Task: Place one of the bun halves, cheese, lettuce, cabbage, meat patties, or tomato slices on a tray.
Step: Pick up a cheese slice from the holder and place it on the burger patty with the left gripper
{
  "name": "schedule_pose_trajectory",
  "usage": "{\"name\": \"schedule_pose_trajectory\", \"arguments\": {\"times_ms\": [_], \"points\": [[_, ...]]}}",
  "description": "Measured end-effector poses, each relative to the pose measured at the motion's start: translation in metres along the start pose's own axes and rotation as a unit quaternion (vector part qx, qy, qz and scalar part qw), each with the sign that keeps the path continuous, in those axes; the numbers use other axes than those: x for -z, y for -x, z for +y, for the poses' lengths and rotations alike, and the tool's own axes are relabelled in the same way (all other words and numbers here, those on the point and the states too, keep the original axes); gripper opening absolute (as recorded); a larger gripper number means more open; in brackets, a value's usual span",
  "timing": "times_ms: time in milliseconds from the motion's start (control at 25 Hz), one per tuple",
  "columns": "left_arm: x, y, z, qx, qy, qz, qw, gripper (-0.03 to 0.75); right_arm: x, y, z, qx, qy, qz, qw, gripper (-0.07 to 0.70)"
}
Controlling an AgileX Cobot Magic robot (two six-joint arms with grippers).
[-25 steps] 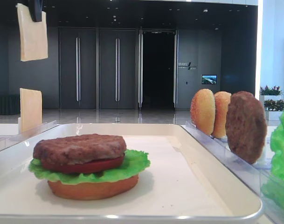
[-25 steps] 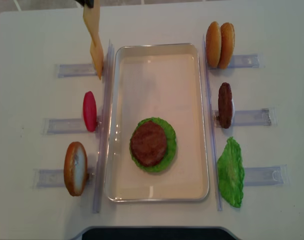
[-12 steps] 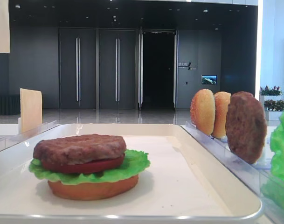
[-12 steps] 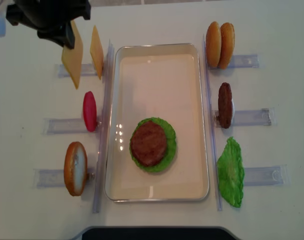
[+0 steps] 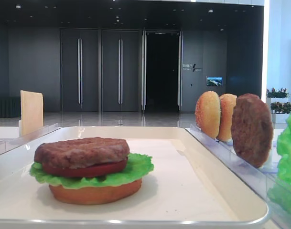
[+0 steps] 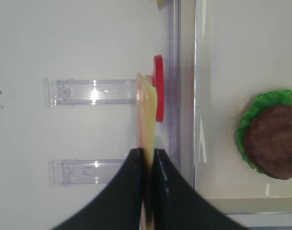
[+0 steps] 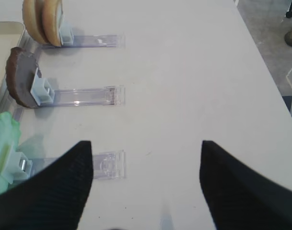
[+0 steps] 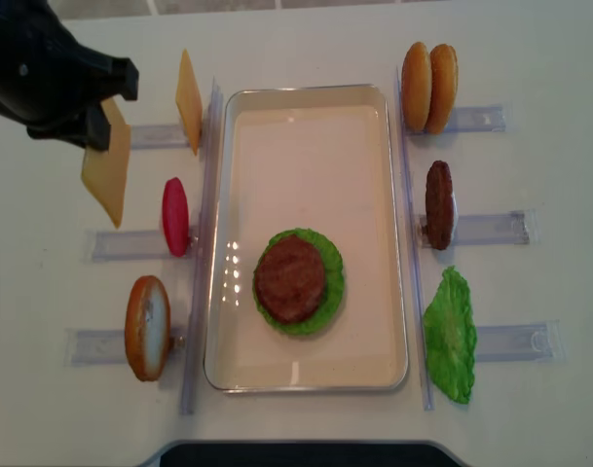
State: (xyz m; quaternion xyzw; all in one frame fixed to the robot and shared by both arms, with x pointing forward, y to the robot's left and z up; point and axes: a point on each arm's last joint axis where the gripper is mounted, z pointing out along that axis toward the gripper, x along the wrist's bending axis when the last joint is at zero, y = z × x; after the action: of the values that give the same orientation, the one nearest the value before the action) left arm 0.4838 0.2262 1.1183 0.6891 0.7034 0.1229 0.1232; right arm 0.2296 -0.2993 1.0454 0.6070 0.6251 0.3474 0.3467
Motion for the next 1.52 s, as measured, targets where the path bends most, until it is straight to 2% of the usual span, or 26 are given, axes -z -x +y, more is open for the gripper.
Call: {"name": "schedule_pose_trajectory", "arguments": {"times_ms": [560, 760, 840, 920, 1040, 1240, 1400, 1520], "points": [[-0.012, 0.001, -0.010, 0.005, -0.029, -0.005, 0.9996, 0.022, 0.000, 0.000, 0.000, 0.000, 0.000, 0.000, 1.0000, 0.482], [-0.025, 0.009, -0.016, -0.006, -0.035, -0.050, 0.9981, 0.022, 0.000, 0.000, 0.000, 0.000, 0.000, 0.000, 1.0000, 0.482], [-0.026, 0.015, -0.016, -0.012, -0.030, -0.086, 0.9958, 0.022, 0.000, 0.000, 0.000, 0.000, 0.000, 0.000, 1.0000, 0.482], [-0.025, 0.023, -0.015, -0.018, -0.023, -0.128, 0.9914, 0.022, 0.000, 0.000, 0.000, 0.000, 0.000, 0.000, 1.0000, 0.482], [-0.022, 0.033, -0.016, -0.044, -0.022, -0.185, 0.9815, 0.022, 0.000, 0.000, 0.000, 0.000, 0.000, 0.000, 1.0000, 0.482], [-0.015, 0.048, -0.019, -0.069, -0.024, -0.278, 0.9578, 0.022, 0.000, 0.000, 0.000, 0.000, 0.000, 0.000, 1.0000, 0.482], [-0.008, 0.057, -0.019, -0.077, -0.020, -0.336, 0.9386, 0.022, 0.000, 0.000, 0.000, 0.000, 0.000, 0.000, 1.0000, 0.482], [-0.006, 0.060, -0.019, -0.074, -0.018, -0.358, 0.9308, 0.022, 0.000, 0.000, 0.000, 0.000, 0.000, 0.000, 1.0000, 0.482]]}}
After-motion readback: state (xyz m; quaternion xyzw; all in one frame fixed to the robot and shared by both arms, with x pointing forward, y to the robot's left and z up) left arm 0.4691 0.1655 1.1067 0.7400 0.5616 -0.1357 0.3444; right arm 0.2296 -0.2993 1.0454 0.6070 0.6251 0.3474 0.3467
